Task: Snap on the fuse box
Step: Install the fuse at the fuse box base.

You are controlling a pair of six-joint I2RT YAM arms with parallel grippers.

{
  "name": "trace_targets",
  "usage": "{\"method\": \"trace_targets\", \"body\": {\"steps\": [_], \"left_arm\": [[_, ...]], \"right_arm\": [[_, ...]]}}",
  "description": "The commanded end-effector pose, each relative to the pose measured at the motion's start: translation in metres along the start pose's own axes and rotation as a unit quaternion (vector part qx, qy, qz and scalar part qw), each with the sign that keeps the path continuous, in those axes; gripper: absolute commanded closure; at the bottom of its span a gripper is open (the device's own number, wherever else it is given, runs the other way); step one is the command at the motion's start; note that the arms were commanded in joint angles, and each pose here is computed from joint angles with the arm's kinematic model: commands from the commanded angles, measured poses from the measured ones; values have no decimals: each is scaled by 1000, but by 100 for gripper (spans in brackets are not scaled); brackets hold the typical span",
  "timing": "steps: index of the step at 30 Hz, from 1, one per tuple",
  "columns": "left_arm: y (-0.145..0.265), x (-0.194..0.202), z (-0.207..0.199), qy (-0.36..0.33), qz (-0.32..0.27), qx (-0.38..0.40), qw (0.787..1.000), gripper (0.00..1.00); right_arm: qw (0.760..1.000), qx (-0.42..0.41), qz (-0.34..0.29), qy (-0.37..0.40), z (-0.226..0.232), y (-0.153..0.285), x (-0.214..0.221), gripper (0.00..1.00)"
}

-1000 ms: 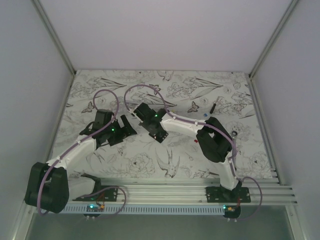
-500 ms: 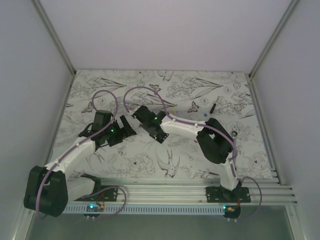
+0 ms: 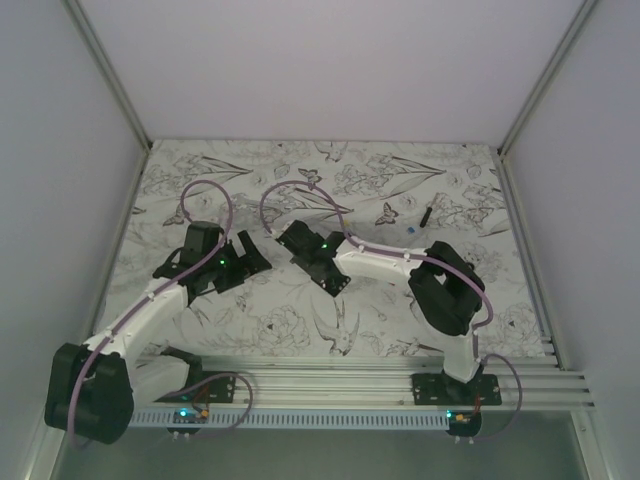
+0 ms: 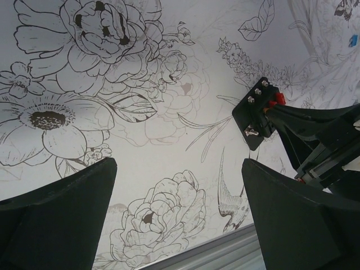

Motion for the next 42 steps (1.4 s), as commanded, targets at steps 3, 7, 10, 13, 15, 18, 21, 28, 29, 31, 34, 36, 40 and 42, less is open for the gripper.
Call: {"method": "trace_targets", "body": {"steps": [3,7,10,13,15,18,21,28,29,31,34,36,40,42], "left_arm": [[0,9,8,9,18,-14,1000,0],[1,10,8,10,17,-12,1000,0],[1,10,8,12,16,-12,1000,0],[1,10,8,14,17,-12,1000,0],[1,11,8,15,18,-13,1000,0],[1,11,8,17,16,-13,1000,0],[1,12,9,18,16,-14,1000,0],[3,13,8,20,16,-9,1000,0],[3,14,8,20,16,-8,1000,0],[3,13,7,20,15,-7,1000,0],[4,14,6,19,15,-4,1000,0],[4,15,6,19,16,-3,1000,0],[3,16,6,19,22,-1,1000,0],[3,16,5,18,24,1,1000,0]], "right_arm": [[999,-30,29,-15,19,-13,24,100],[999,-32,1,-23,18,0,16,100],[999,-34,-15,-32,15,8,14,100],[998,-31,-24,-40,13,10,19,100],[998,-31,-31,-47,13,9,22,100],[997,-32,-53,-56,15,9,24,100],[996,-34,-66,-56,16,14,24,93],[992,-64,-90,-55,22,31,12,74],[992,-71,-91,-55,24,33,10,71],[991,-79,-90,-55,26,35,10,68],[990,-87,-91,-57,25,41,8,68],[990,-91,-88,-61,22,44,8,68],[992,-88,-69,-58,15,42,12,68],[993,-87,-64,-53,15,40,12,68]]}}
Point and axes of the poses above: each gripper's point midway between its finger pads, its own y axis back along the fingers, its own z axis along the line the jaws close on, x = y × z, the point moved 1 cm from there along y, back along the fingers, and after that the axes turned 11 degrees about -y, right-handed, at the moved point
